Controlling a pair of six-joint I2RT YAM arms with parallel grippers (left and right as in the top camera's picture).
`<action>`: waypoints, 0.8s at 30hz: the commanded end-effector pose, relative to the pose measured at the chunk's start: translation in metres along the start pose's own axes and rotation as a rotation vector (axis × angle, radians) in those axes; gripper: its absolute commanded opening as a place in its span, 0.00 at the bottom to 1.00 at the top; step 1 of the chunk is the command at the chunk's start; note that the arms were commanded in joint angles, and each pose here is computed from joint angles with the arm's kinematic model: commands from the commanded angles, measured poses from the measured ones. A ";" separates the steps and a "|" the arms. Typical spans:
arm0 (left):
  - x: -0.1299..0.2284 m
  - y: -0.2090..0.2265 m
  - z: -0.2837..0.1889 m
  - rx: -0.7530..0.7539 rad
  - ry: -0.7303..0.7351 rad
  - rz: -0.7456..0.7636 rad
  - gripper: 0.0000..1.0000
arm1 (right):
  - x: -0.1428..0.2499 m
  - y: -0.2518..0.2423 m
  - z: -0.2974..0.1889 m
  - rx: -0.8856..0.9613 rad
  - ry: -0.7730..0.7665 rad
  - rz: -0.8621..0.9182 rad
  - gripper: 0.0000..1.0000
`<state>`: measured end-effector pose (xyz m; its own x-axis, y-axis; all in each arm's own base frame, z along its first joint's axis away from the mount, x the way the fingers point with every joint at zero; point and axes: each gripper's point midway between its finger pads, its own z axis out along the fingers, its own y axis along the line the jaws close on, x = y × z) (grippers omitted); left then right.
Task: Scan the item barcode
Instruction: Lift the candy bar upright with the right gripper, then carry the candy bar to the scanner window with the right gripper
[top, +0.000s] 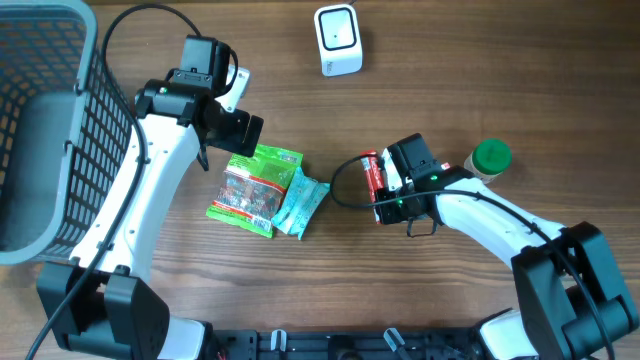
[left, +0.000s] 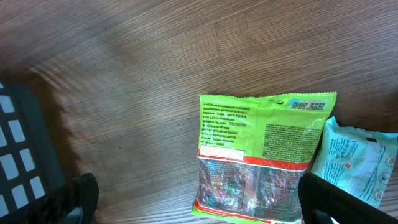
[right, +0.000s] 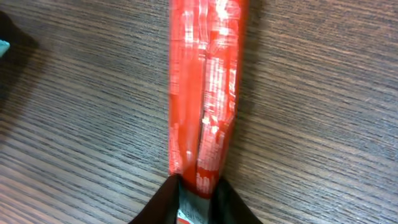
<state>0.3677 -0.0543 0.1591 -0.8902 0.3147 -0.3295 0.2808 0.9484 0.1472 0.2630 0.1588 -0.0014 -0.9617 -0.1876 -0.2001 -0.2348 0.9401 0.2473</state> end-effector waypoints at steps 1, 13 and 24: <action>-0.004 0.002 -0.004 -0.011 -0.016 0.009 1.00 | 0.006 -0.007 0.006 0.035 0.020 0.006 0.18; -0.004 0.002 -0.004 -0.011 -0.016 0.009 1.00 | -0.007 0.009 -0.017 -0.025 -0.010 -0.129 0.04; -0.004 0.002 -0.004 -0.011 -0.016 0.009 1.00 | 0.008 0.115 -0.165 -0.565 -0.331 -0.517 0.04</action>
<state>0.3676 -0.0543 0.1590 -0.8903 0.3147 -0.3291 0.2808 0.9484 0.1472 0.2317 0.1967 0.1411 -0.7519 -0.3490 -0.5593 -0.6182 0.6680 0.4143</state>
